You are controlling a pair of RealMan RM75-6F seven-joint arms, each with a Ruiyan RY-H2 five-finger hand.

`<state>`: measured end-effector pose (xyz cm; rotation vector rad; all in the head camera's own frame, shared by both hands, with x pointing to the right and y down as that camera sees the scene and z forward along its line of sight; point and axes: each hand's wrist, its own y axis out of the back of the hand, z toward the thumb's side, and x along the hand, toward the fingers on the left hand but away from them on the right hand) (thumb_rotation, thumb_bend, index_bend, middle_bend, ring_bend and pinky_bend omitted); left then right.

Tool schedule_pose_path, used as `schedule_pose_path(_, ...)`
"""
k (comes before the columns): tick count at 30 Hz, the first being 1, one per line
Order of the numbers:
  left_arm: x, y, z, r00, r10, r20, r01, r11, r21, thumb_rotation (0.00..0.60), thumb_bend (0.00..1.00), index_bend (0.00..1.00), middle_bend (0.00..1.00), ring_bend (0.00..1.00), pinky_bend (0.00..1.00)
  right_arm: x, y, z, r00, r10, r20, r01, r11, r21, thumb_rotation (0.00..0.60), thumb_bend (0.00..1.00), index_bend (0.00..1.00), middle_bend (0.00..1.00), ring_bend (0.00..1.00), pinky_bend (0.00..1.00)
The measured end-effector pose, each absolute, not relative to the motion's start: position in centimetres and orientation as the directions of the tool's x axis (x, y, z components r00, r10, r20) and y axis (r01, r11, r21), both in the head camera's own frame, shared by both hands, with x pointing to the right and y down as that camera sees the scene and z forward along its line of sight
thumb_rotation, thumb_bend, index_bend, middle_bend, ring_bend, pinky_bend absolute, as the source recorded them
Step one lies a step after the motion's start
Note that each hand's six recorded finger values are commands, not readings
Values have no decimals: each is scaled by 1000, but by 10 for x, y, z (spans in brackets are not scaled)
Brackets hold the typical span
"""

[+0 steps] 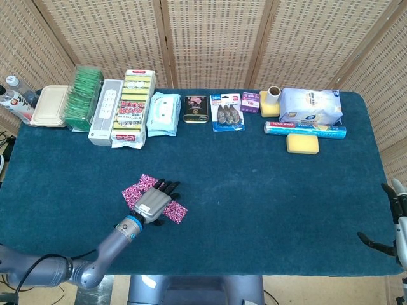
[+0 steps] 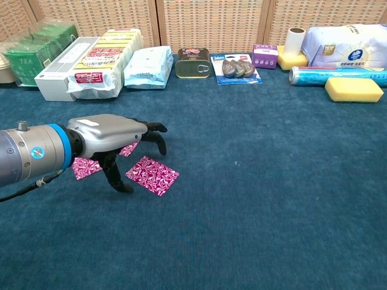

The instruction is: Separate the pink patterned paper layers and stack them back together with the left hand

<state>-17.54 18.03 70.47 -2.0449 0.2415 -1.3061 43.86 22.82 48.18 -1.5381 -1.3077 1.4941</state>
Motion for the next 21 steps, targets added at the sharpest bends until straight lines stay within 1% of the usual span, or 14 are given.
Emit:
schedule_pose_path(8,-172,180,705,459,-480,747,215,-756,-618,600,217,259,0,39,26,439,228,482,-131,927,-351,228,-316,-921,600,0,0,0,0,0)
schedule_pose_path(21,-167,180,706,444,-478,758,227,-758,-611,600,232,274,0,39,26,437,228,482,-128,928,-350,223,-317,-922,600,0,0,0,0,0)
